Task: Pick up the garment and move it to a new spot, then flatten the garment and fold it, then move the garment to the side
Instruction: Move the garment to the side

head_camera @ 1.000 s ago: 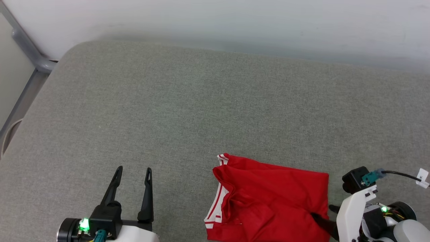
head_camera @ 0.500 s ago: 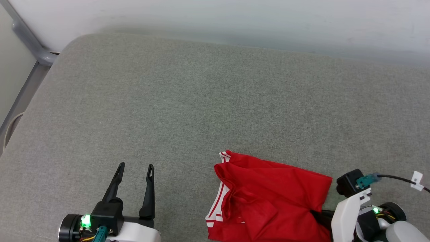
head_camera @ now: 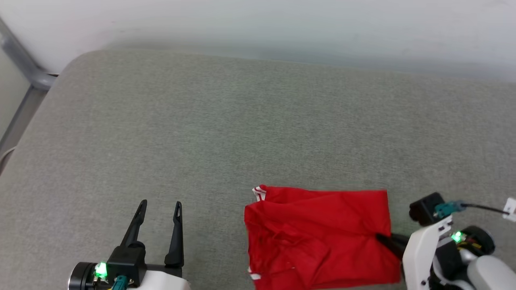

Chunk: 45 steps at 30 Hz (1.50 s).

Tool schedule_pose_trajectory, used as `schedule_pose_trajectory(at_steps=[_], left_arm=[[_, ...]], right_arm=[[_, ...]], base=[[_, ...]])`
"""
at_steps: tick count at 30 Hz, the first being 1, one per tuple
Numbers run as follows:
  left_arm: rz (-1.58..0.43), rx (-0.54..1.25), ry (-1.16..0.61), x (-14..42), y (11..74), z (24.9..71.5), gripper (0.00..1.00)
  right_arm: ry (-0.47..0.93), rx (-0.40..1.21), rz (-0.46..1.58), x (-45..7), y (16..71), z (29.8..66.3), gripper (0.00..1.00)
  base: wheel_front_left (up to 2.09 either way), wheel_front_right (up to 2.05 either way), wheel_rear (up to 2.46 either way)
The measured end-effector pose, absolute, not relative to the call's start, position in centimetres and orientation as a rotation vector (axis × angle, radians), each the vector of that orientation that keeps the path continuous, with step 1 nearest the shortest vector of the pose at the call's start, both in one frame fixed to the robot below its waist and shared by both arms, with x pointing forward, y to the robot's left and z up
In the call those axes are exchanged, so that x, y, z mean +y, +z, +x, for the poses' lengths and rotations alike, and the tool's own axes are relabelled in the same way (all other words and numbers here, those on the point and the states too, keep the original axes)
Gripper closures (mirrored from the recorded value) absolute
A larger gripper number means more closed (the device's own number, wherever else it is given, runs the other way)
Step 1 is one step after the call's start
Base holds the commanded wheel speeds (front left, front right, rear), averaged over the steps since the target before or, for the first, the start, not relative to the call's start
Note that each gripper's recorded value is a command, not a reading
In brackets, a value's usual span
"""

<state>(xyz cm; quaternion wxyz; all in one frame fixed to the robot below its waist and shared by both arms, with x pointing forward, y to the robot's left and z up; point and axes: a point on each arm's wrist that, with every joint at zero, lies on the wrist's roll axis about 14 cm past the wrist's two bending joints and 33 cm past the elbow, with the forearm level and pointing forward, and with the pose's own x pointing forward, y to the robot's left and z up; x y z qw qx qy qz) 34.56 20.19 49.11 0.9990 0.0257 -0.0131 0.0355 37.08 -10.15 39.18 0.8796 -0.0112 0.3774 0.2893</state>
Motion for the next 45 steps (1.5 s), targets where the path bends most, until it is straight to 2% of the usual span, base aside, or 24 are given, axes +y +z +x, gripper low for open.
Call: schedule_pose_trajectory(at_steps=[11,18,27,45], left_arm=[[0.041,-0.035,-0.026,17.4,48.9,37.5,0.0],[0.032,-0.035,-0.112,14.7,48.5,39.5,0.0],[0.028,-0.031,-0.168,12.9,47.7,41.7,0.0],[0.033,-0.026,-0.183,12.8,44.2,47.7,0.0]], right_arm=[[0.386,0.666,-0.102,-18.4,42.4,39.5,1.0],[0.212,0.633,-0.146,-25.2,44.5,39.2,1.0],[0.085,0.596,-0.172,-29.7,46.3,40.0,1.0],[-0.291,0.697,-0.298,-43.2,44.9,45.0,1.0]], base=[[0.0,0.0,0.0],[0.0,0.0,0.0],[0.0,0.0,0.0],[0.0,0.0,0.0]])
